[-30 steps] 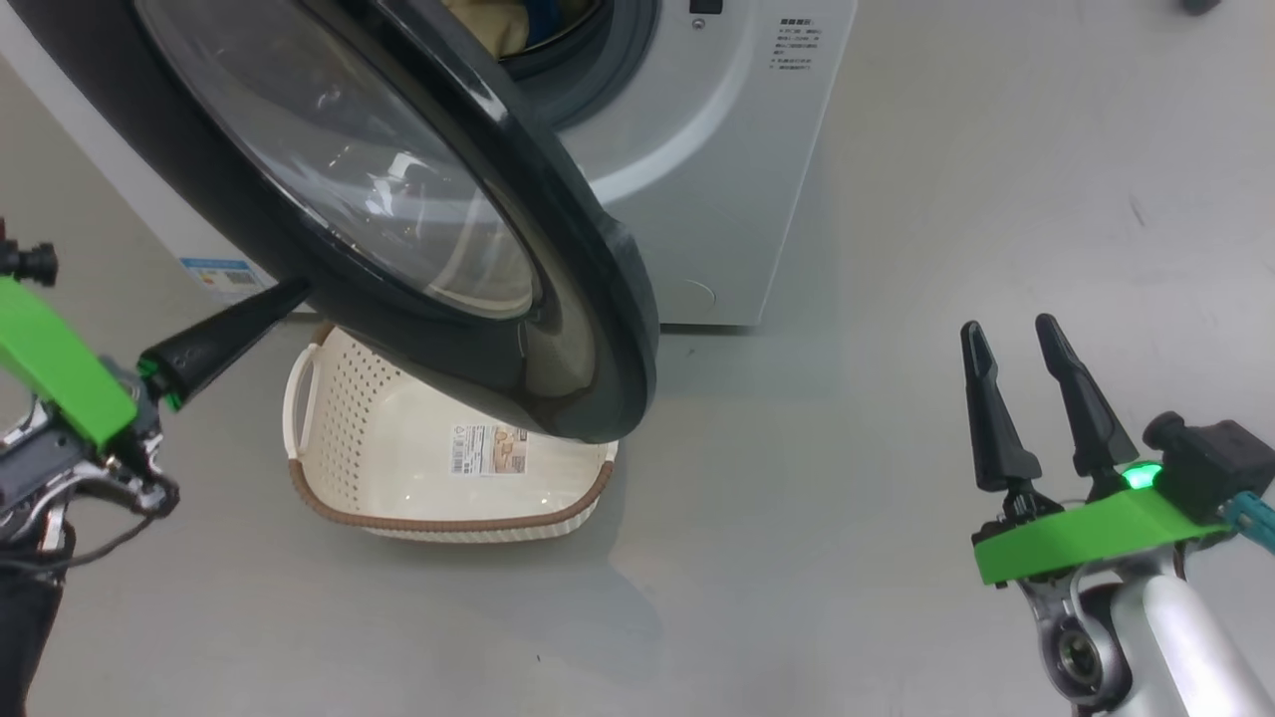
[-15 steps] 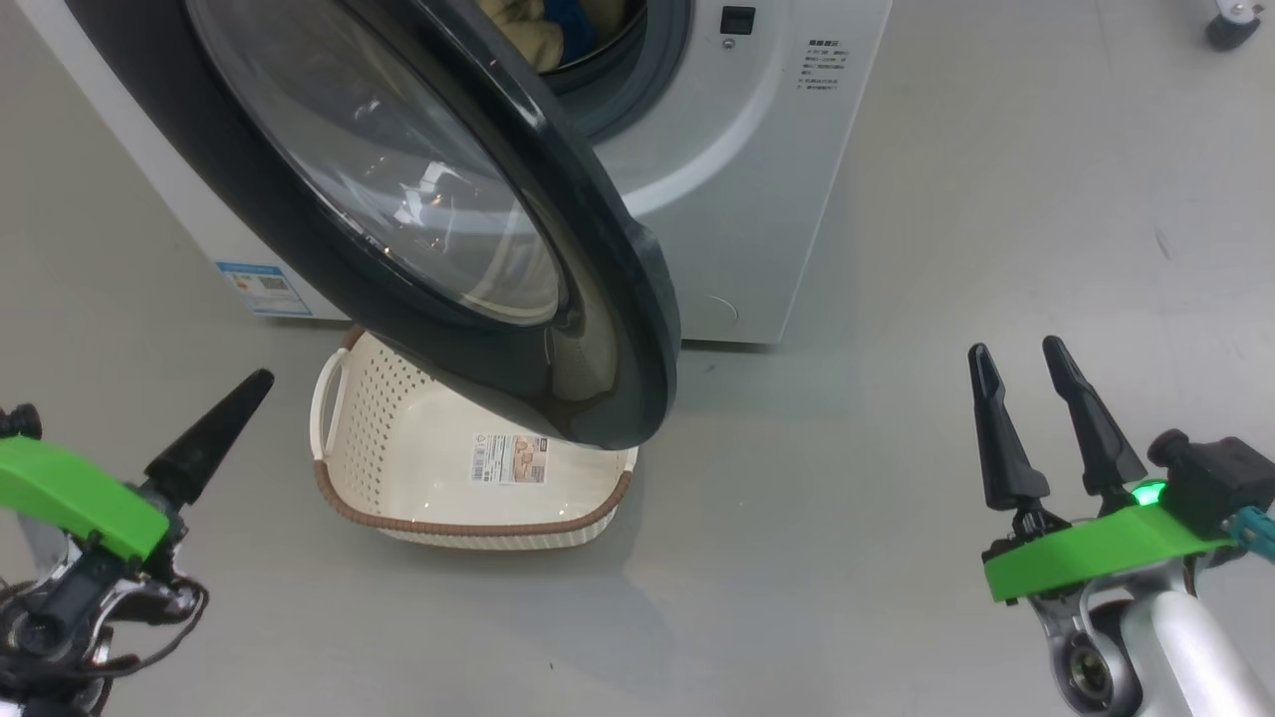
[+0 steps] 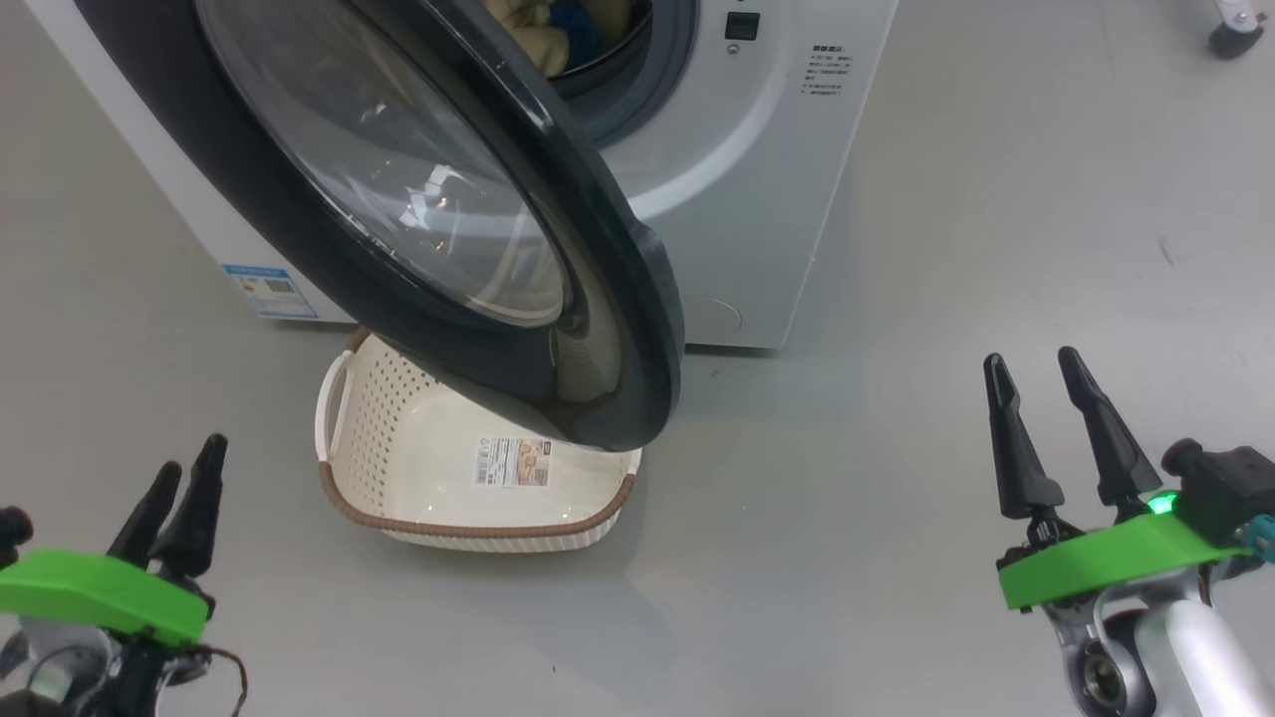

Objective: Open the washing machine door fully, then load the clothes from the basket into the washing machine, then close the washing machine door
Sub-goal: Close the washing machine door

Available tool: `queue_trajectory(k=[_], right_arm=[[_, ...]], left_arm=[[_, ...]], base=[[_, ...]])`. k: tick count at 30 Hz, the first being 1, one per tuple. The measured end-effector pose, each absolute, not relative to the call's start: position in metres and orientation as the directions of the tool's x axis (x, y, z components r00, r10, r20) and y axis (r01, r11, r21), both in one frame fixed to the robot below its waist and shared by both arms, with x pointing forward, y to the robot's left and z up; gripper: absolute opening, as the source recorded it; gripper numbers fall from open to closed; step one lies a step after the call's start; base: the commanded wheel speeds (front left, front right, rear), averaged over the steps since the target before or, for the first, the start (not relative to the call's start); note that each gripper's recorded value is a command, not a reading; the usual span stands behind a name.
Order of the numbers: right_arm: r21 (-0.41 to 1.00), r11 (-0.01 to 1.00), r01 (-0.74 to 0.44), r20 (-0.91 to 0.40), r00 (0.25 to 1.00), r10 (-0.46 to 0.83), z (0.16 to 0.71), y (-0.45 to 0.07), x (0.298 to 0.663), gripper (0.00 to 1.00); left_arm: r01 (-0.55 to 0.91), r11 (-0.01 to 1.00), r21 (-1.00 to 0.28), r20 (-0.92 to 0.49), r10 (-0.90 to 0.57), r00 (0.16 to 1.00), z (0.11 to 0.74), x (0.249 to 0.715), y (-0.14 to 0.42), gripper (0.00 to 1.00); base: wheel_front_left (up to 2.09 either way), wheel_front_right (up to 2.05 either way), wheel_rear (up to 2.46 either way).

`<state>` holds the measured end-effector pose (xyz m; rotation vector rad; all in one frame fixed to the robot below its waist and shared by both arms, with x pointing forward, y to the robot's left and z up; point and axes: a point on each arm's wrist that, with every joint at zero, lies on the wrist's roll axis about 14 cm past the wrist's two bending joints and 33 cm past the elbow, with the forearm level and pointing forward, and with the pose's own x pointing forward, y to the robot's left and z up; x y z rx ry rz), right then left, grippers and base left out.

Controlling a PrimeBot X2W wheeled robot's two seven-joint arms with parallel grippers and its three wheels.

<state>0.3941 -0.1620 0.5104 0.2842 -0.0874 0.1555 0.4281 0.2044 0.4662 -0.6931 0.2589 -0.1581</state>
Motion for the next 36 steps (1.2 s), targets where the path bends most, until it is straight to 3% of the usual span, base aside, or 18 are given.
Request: queue_trajectory(k=[9,20,36], right_arm=[[0.267,0.950,-0.160,0.115,0.984,0.133,0.513,-0.165,0.395,1.00],[0.268,0.955,-0.129,0.097,0.990,0.106,0.508,-0.175,0.388,1.00],[0.271,0.958,-0.094,0.069,0.995,0.078,0.499,-0.184,0.382,1.00]], left_arm=[[0.109,0.874,-0.474,-0.208,-0.232,0.950,0.441,0.411,0.202,1.00],[0.233,0.940,-0.249,-0.025,-0.247,0.969,0.490,0.430,0.188,1.00],[0.201,0.954,-0.224,-0.024,-0.212,0.977,0.480,0.414,0.184,1.00]], base=[[0.00,0.00,0.00],[0.00,0.00,0.00],[0.00,0.00,0.00]])
